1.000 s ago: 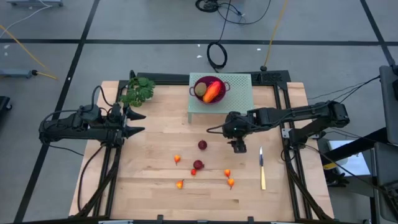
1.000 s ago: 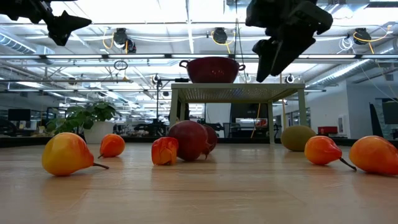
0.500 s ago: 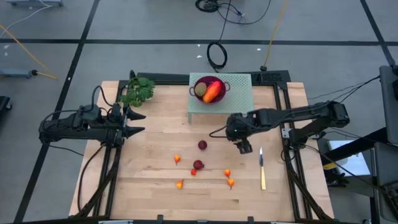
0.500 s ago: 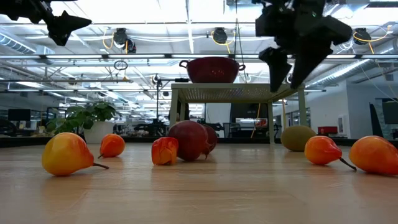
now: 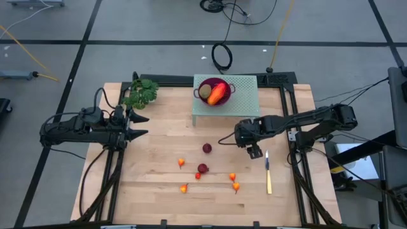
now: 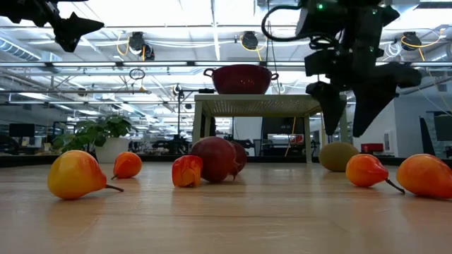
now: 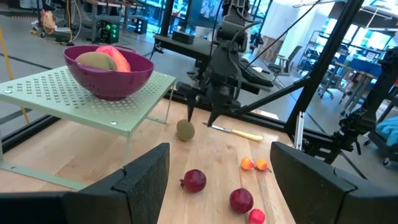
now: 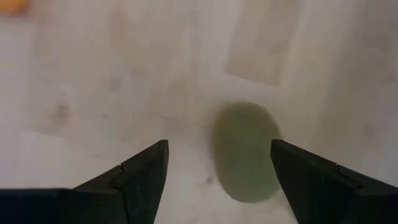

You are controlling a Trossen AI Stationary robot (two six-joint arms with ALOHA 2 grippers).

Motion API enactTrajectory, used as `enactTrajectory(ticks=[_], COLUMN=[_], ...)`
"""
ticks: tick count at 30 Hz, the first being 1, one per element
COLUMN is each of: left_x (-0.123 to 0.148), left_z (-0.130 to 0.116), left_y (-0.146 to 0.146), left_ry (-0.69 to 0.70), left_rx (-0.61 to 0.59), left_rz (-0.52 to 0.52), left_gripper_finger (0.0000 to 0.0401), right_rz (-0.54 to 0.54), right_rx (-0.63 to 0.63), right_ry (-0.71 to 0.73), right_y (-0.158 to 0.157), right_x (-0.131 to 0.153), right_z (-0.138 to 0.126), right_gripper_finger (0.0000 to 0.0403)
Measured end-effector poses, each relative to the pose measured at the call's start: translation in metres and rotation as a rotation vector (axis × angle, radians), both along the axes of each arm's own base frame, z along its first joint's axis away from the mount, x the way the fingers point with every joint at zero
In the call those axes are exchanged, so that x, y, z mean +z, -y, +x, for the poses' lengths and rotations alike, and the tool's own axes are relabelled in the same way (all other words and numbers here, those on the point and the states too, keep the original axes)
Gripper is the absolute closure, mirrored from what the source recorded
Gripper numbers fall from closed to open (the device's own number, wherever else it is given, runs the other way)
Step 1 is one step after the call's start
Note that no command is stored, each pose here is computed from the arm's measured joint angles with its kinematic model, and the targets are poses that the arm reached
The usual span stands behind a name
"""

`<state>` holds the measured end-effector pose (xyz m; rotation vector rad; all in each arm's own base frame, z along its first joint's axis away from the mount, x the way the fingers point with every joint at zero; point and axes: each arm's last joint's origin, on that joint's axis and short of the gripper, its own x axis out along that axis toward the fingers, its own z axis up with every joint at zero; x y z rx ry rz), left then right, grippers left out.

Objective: Pick & Place Fruit
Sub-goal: Put the kiwi into the strainer bowl

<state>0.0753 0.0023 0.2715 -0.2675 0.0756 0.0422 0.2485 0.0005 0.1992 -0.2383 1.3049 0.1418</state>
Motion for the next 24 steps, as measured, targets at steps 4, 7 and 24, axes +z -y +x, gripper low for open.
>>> enactTrajectory(ticks=[4, 7, 24], left_x=[0.0001, 0.0001, 0.0000], left_z=[0.0000, 0.0000, -0.0001], left_y=[0.0000, 0.0000, 0.0000], left_ry=[0.000, 0.000, 0.000], left_rx=[0.000, 0.000, 0.001], left_rz=[0.000, -0.001, -0.004], left_gripper_finger=[0.0128, 0.0128, 0.0128], right_rz=[-0.086, -0.131, -0.133], right_rx=[-0.026, -0.011, 0.009], right_ry=[-0.006, -0.002, 0.015], right_y=[0.0044, 0.0054, 0.0052], right_x=[-0.0016, -0.0013, -0.0008], right_z=[-0.0010, -0.0005, 0.0012], right_gripper_finger=[0.0124, 0.0124, 0.0124])
